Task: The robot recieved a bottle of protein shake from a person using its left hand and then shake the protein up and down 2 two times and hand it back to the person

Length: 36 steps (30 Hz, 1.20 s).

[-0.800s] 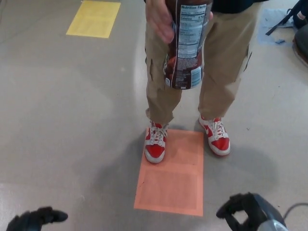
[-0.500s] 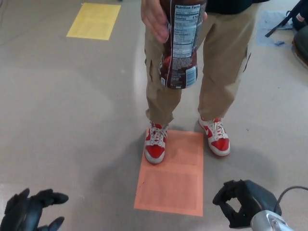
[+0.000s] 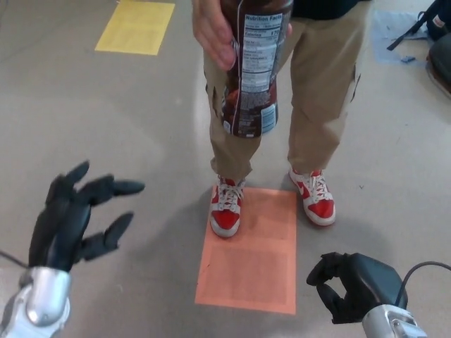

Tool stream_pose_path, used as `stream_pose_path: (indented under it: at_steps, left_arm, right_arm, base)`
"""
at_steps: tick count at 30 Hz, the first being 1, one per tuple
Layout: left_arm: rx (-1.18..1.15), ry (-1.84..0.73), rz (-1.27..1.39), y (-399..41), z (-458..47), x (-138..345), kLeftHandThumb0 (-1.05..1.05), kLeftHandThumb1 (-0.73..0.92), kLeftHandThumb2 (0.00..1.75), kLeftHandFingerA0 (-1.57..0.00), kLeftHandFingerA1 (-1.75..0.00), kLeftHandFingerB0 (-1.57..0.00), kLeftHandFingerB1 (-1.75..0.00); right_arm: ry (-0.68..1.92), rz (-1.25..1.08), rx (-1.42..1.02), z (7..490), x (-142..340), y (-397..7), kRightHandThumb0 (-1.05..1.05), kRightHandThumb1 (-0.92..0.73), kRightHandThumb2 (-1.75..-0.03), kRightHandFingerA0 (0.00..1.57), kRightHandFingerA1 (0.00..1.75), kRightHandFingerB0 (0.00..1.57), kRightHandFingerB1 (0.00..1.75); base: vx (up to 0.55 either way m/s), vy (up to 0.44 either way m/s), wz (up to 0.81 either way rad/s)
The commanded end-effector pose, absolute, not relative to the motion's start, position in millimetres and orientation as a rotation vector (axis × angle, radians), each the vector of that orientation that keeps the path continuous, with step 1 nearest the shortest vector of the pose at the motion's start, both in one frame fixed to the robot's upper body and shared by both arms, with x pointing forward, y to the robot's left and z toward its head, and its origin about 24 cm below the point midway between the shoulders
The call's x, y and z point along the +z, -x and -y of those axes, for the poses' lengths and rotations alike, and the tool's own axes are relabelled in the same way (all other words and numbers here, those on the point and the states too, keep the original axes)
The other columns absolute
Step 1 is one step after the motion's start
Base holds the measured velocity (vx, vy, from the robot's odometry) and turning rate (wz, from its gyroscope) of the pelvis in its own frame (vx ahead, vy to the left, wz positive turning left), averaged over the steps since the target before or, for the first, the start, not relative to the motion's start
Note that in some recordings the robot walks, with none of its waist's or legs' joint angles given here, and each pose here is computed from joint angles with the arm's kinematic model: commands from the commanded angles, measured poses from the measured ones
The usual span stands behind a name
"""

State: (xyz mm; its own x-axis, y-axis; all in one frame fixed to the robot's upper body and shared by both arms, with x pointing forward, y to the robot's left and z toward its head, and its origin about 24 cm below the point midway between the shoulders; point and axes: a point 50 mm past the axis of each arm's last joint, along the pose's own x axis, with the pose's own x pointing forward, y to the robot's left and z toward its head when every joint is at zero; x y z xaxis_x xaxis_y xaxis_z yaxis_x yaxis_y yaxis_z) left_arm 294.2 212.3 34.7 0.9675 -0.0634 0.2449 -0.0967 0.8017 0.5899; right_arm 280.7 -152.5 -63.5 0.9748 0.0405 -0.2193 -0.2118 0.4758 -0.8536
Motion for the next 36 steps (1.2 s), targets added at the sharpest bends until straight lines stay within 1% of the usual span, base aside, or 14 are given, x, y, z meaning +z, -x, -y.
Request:
stream_pose_path:
  at_steps: [1, 2, 4, 7, 9, 10, 21, 27, 28, 30, 32, 33, 35, 36]
  left_arm:
    - [-0.026, -0.552, 0.272, -297, -208, 49, -0.09, 0.78, 0.63, -1.07, -0.81, -0.73, -0.48]
    - [-0.026, -0.553, 0.280, -296, -208, 49, -0.06, 0.76, 0.62, -1.08, -0.86, -0.73, -0.50]
    - [-0.024, -0.555, 0.289, -294, -207, 50, -0.09, 0.76, 0.61, -1.08, -0.91, -0.74, -0.50]
    - [-0.021, -0.538, 0.284, -293, -206, 51, -0.14, 0.73, 0.65, -1.07, -1.11, -0.72, -0.52]
    - [-0.018, -0.525, 0.278, -293, -205, 51, -0.11, 0.75, 0.62, -1.08, -1.16, -0.74, -0.50]
    - [-0.016, -0.506, 0.273, -293, -204, 52, -0.11, 0.75, 0.62, -1.07, -1.21, -0.75, -0.51]
    - [-0.042, -0.333, 0.269, -297, -190, 75, -0.17, 0.77, 0.64, -1.03, -1.33, -0.77, -0.50]
    - [-0.084, -0.273, 0.223, -299, -182, 85, -0.20, 0.77, 0.64, -1.01, -1.35, -0.77, -0.50]
    - [-0.095, -0.258, 0.215, -299, -182, 87, -0.18, 0.78, 0.64, -1.01, -1.35, -0.76, -0.51]
    - [-0.105, -0.225, 0.209, -300, -179, 91, -0.17, 0.78, 0.64, -1.02, -1.32, -0.77, -0.51]
    - [-0.106, -0.179, 0.174, -301, -176, 95, -0.25, 0.77, 0.62, -1.07, -0.90, -0.64, -0.42]
    - [-0.113, -0.155, 0.150, -302, -174, 98, -0.25, 0.77, 0.62, -1.07, -0.90, -0.64, -0.42]
    - [-0.138, -0.144, 0.122, -302, -172, 101, -0.34, 0.71, 0.61, -0.87, -0.50, -0.45, -0.35]
    - [-0.154, -0.135, 0.107, -302, -170, 101, -0.34, 0.71, 0.61, -0.87, -0.50, -0.45, -0.35]
  right_arm:
    - [1.074, -0.129, 0.135, 154, -60, -282, -0.49, -0.54, -1.13, 1.03, 0.99, 0.82, 0.74]
    - [1.074, -0.132, 0.137, 154, -60, -282, -0.49, -0.59, -1.03, 1.06, 0.96, 0.88, 0.63]
    - [1.072, -0.142, 0.144, 154, -61, -281, -0.49, -0.54, -1.13, 1.04, 1.00, 0.81, 0.73]
    - [1.054, -0.131, 0.139, 153, -60, -281, -0.49, -0.58, -1.06, 1.08, 0.99, 0.89, 0.62]
    - [1.067, -0.132, 0.146, 153, -61, -282, -0.51, -0.55, -1.14, 1.03, 0.99, 0.81, 0.73]
    - [1.069, -0.134, 0.145, 153, -61, -282, -0.50, -0.60, -1.04, 1.03, 0.95, 0.88, 0.63]
    - [1.084, -0.144, 0.160, 153, -63, -280, -0.50, -0.54, -1.16, 0.98, 0.96, 0.80, 0.74]
    - [1.077, -0.140, 0.157, 152, -65, -277, -0.49, -0.52, -1.10, 1.04, 0.99, 0.81, 0.74]
    - [1.078, -0.143, 0.164, 152, -66, -276, -0.50, -0.60, -0.99, 1.04, 0.94, 0.87, 0.64]
    - [1.075, -0.141, 0.165, 151, -66, -275, -0.51, -0.59, -1.00, 1.03, 0.95, 0.88, 0.64]
    - [1.072, -0.149, 0.167, 150, -67, -274, -0.53, -0.61, -0.97, 1.02, 0.94, 0.88, 0.66]
    - [1.071, -0.157, 0.169, 151, -68, -274, -0.53, -0.61, -0.97, 1.02, 0.94, 0.88, 0.66]
    - [1.077, -0.150, 0.173, 151, -68, -273, -0.52, -0.60, -0.99, 1.00, 1.00, 0.85, 0.65]
    - [1.078, -0.151, 0.177, 151, -69, -272, -0.52, -0.60, -0.99, 1.00, 1.00, 0.85, 0.65]
  base:
    - [0.00, 0.000, 0.00]
    - [0.00, 0.000, 0.00]
    - [0.00, 0.000, 0.00]
    - [0.00, 0.000, 0.00]
    - [0.00, 0.000, 0.00]
    - [0.00, 0.000, 0.00]
    - [0.00, 0.000, 0.00]
    - [0.00, 0.000, 0.00]
    - [0.00, 0.000, 0.00]
    - [0.00, 0.000, 0.00]
    - [0.00, 0.000, 0.00]
    - [0.00, 0.000, 0.00]
    - [0.00, 0.000, 0.00]
    - [0.00, 0.000, 0.00]
